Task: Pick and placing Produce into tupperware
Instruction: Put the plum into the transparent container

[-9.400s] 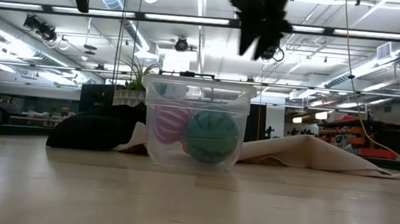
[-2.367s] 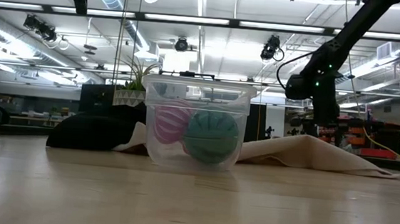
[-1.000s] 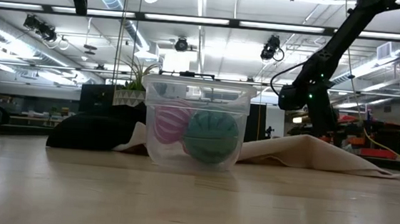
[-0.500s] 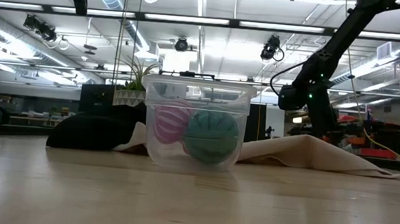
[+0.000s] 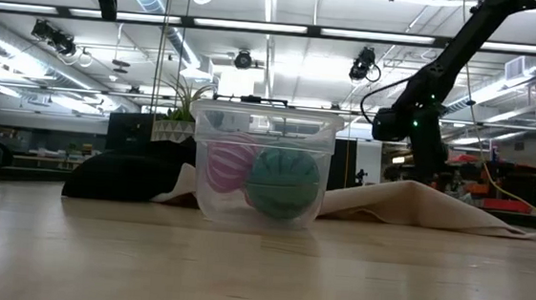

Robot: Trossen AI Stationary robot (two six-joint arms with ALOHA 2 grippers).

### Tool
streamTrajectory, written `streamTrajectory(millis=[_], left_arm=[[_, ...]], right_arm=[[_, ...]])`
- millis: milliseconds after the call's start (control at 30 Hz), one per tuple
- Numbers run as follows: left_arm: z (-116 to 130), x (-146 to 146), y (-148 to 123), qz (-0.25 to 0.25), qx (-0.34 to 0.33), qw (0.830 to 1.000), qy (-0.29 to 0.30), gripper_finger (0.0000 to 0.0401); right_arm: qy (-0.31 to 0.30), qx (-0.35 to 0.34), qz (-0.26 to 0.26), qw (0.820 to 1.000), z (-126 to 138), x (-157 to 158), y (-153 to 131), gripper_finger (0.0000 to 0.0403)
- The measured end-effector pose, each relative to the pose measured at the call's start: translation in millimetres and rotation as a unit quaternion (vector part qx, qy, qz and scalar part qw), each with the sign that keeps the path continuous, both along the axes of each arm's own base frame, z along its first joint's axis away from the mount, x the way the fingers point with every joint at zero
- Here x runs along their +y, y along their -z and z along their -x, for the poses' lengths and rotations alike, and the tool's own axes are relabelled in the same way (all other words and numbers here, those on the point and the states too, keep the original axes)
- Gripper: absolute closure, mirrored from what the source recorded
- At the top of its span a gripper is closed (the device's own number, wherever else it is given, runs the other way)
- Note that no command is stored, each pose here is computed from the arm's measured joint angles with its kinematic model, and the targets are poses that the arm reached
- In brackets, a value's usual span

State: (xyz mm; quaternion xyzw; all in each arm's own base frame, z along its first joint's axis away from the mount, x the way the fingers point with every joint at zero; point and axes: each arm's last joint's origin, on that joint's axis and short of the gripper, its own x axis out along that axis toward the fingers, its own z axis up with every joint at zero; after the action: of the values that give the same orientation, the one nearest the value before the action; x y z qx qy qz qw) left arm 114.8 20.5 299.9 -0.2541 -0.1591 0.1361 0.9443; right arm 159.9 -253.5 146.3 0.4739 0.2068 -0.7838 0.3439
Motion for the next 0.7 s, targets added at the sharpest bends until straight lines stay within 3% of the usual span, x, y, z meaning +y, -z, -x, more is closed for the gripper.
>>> streamTrajectory(millis=[233, 433, 567, 700], left_arm=[[0, 0, 0, 0.000, 0.000, 1.000, 0.000, 0.0375], [0, 0, 0, 0.000, 0.000, 1.000, 0.002, 0.0383], [0, 0, 0, -0.001, 0.000, 1.000, 0.002, 0.0378], [0, 0, 0, -0.001, 0.001, 1.000, 0.002, 0.0371]], right_arm=[[-0.034, -0.017, 0.033, 0.999, -10, 11, -22, 0.0328], [-0.072, -0.021, 0.012, 0.997, -9, 14, -27, 0.0341], [-0.152, -0.050, -0.030, 0.987, -26, 26, -25, 0.0336], [-0.262, -0.084, -0.082, 0.958, -53, 53, -24, 0.0331]])
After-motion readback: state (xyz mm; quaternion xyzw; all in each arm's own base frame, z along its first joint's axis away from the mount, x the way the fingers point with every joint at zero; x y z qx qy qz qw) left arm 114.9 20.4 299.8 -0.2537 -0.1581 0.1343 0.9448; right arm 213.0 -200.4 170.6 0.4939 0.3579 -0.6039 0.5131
